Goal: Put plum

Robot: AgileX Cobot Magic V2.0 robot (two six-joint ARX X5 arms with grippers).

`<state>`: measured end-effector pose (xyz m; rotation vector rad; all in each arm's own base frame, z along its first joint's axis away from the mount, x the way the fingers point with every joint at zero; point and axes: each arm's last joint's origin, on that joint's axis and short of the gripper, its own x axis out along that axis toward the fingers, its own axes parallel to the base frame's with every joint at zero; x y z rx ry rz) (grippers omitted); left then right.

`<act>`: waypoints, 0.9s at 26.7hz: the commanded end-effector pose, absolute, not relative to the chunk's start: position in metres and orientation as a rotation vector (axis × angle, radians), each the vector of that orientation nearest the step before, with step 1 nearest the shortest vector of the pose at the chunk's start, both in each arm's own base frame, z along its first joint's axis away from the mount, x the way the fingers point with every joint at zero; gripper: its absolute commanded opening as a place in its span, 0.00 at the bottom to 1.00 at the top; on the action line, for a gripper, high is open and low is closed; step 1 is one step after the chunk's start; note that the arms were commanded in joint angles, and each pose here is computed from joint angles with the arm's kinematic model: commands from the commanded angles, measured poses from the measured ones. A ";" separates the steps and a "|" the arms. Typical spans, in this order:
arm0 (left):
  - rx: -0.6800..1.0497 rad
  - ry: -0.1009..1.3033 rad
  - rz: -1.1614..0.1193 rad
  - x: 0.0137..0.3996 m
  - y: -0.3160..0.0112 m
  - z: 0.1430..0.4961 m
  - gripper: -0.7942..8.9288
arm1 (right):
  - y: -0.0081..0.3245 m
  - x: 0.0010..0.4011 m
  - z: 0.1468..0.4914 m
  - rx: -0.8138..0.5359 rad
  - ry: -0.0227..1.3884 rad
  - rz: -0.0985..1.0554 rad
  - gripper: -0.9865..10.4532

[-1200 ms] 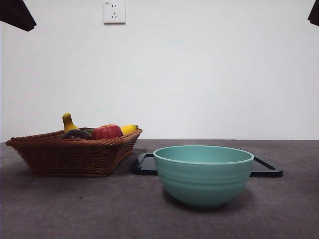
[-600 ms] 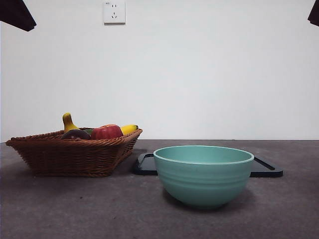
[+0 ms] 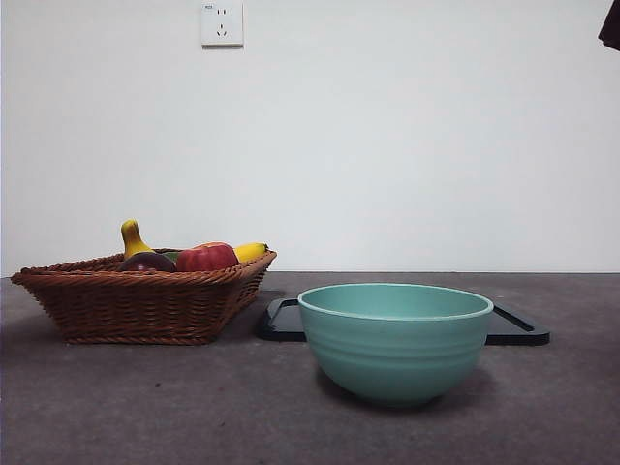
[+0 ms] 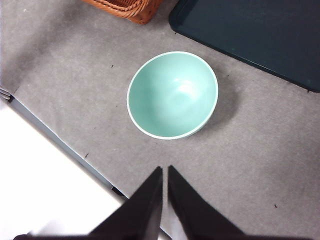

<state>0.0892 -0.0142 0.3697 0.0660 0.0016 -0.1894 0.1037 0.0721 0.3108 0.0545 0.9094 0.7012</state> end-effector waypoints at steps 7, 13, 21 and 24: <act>0.098 -0.139 -0.083 0.093 -0.007 0.297 0.09 | 0.074 0.104 0.315 0.044 0.889 0.717 0.09; 0.083 -0.096 -0.084 0.096 -0.007 0.244 0.09 | 0.074 0.104 0.315 0.044 0.889 0.717 0.09; 0.061 -0.026 -0.078 0.098 -0.007 0.194 0.09 | 0.074 0.104 0.315 0.044 0.888 0.717 0.09; 0.059 -0.012 -0.072 0.098 -0.006 0.181 0.09 | 0.074 0.104 0.315 0.044 0.889 0.717 0.09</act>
